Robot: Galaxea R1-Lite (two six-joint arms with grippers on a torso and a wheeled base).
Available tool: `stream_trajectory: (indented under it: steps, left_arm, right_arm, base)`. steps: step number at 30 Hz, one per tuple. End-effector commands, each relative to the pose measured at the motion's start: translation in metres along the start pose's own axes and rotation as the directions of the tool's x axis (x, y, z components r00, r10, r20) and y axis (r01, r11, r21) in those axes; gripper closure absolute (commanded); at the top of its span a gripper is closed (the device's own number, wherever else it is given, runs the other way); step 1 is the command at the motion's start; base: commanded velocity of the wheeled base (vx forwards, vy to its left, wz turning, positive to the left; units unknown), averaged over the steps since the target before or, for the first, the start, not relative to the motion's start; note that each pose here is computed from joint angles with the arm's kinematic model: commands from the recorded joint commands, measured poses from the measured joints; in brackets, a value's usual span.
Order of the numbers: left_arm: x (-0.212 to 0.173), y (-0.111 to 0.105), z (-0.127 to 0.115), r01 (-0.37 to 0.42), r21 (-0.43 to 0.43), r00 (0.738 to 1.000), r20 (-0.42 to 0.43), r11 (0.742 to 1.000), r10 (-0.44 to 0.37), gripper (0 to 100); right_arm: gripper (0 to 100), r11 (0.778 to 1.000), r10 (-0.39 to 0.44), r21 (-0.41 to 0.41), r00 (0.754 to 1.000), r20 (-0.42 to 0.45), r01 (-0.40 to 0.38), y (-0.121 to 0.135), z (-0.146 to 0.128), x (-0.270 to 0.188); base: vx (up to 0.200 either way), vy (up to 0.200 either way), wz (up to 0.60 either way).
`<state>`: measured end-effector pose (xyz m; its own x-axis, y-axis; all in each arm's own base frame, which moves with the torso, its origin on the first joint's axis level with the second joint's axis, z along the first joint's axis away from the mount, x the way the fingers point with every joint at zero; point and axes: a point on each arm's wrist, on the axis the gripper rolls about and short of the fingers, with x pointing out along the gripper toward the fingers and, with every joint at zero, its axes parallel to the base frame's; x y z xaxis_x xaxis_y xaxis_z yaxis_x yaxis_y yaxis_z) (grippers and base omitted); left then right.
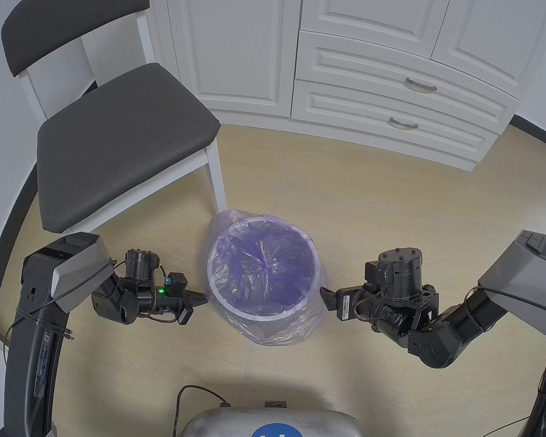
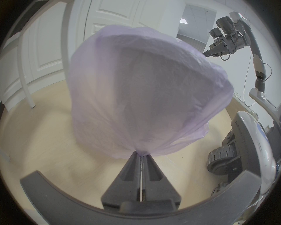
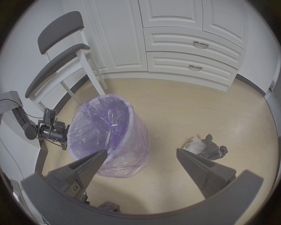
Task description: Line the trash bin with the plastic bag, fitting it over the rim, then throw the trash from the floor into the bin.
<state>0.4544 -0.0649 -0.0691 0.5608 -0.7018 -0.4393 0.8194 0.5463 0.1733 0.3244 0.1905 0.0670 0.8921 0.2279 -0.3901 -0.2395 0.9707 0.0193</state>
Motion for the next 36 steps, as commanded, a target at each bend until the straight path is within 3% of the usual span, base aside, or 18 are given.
stream_trajectory:
  steps: [1, 5, 17, 30, 31, 36]
  left_arm:
    - [-0.017, -0.001, -0.008, -0.009, -0.021, 1.0, -0.029, 1.0, 0.008, 0]
    - [-0.031, -0.007, -0.005, -0.005, -0.018, 0.999, -0.045, 1.0, 0.004, 0]
    - [-0.021, 0.01, -0.009, -0.037, 0.004, 0.999, -0.019, 0.999, 0.037, 0]
    - [0.005, -0.007, 0.006, 0.031, 0.032, 0.999, -0.009, 0.999, -0.031, 0]
    - [0.006, -0.007, 0.007, 0.033, 0.033, 0.999, -0.006, 0.999, -0.032, 100]
    - [0.01, -0.001, 0.009, 0.031, 0.029, 1.0, -0.006, 0.999, -0.03, 100]
  right_arm:
    - [0, 1.0, 0.0, 0.0, 1.0, 0.0, 0.0, 0.0, 0.0, 0.0]
    - [0, 1.0, 0.002, -0.001, 1.0, 0.0, -0.002, 0.001, 0.0, 0.0]
    - [0, 1.0, 0.005, -0.002, 1.0, 0.001, -0.005, 0.001, 0.001, -0.003]
    - [0, 1.0, 0.005, -0.003, 1.0, 0.003, -0.005, 0.001, 0.001, -0.004]
    - [0, 1.0, 0.005, -0.003, 1.0, 0.004, -0.005, 0.001, 0.002, -0.004]
    - [0, 1.0, 0.005, -0.001, 1.0, 0.004, -0.005, 0.001, 0.002, -0.004]
  base:
    - [0.0, 0.0, 0.0]
    - [0.0, 0.0, 0.0]
    - [0.0, 0.0, 0.0]
    - [0.0, 0.0, 0.0]
    - [0.0, 0.0, 0.0]
    - [0.0, 0.0, 0.0]
